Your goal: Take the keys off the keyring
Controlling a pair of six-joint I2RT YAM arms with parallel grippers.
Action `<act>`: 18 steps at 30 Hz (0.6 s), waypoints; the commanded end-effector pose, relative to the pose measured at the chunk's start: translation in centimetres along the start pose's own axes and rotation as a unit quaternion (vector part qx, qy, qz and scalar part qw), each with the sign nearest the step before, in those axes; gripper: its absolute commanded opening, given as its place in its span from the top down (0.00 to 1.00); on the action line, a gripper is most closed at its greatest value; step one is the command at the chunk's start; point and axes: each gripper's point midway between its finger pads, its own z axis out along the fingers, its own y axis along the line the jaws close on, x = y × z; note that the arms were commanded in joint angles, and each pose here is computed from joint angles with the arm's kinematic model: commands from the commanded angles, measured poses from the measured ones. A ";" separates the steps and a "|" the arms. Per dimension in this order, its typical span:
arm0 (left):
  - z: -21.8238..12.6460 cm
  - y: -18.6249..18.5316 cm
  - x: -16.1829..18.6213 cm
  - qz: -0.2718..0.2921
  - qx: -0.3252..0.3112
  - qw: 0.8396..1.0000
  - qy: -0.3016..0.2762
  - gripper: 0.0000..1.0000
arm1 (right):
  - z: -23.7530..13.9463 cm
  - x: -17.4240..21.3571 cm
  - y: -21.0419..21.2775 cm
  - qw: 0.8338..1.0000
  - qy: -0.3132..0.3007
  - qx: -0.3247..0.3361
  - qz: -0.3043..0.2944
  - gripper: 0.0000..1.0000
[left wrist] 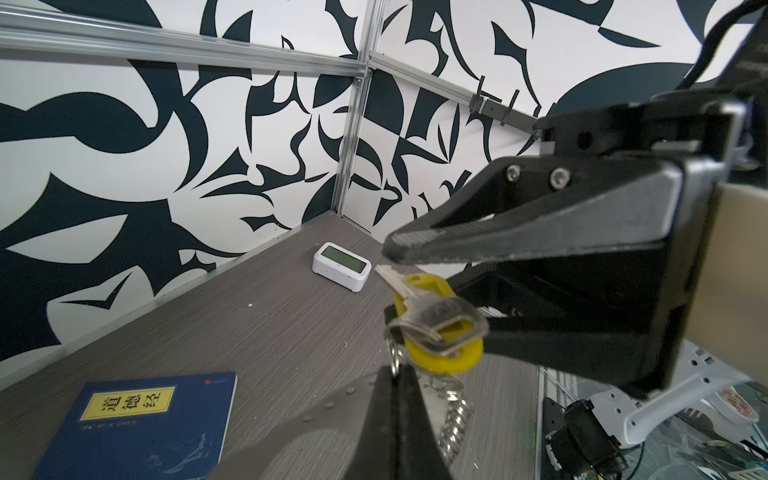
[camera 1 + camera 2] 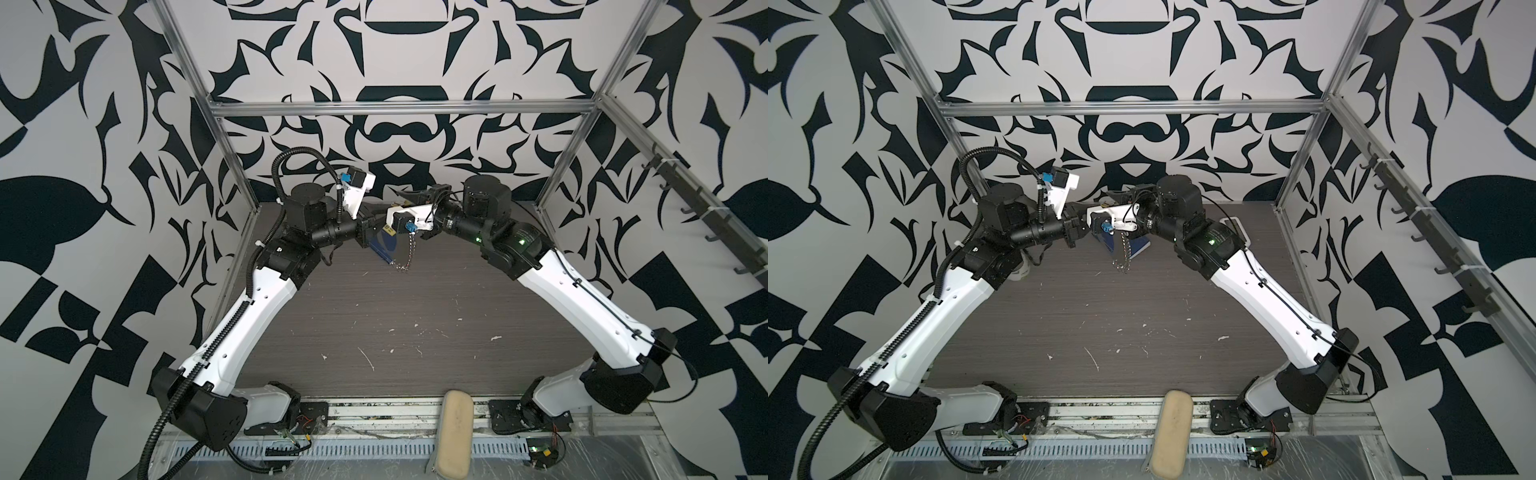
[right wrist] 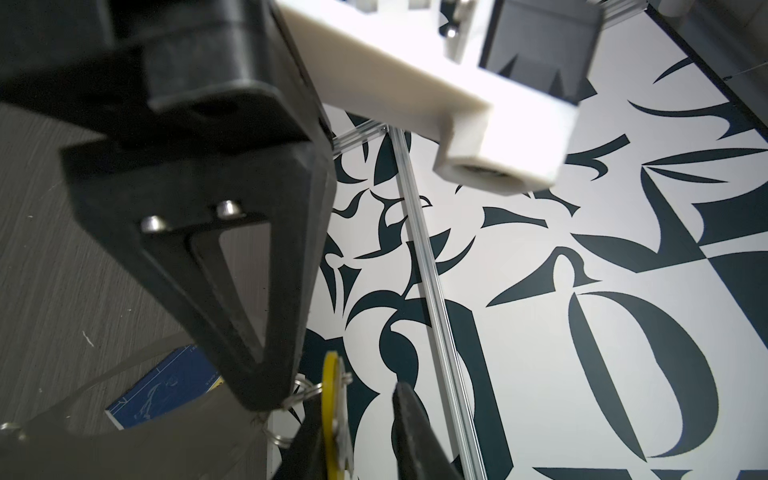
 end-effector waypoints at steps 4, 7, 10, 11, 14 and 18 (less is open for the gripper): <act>-0.6 -1.5 -2.5 0.021 0.020 0.999 -0.036 1.00 | -0.5 -0.8 -2.7 0.998 0.004 0.058 -0.030 0.71; -0.5 -1.4 -2.4 0.020 0.020 0.999 -0.035 1.00 | -0.4 -0.5 -3.4 0.996 0.015 0.075 -0.050 0.71; -0.4 -1.3 -2.3 0.018 0.021 0.999 -0.034 1.00 | -0.5 -0.6 -4.3 0.994 0.020 0.089 -0.062 0.71; -0.4 -1.3 -2.4 0.018 0.021 0.999 -0.034 1.00 | -0.5 -0.6 -4.4 0.994 0.019 0.090 -0.065 0.71; -0.3 -1.3 -2.5 0.018 0.023 0.999 -0.037 1.00 | -0.8 -1.3 -4.6 0.994 0.003 0.093 -0.062 0.71; -0.1 -1.2 -2.5 0.016 0.025 0.999 -0.036 1.00 | -1.3 -2.6 -4.5 0.994 -0.032 0.090 -0.045 0.71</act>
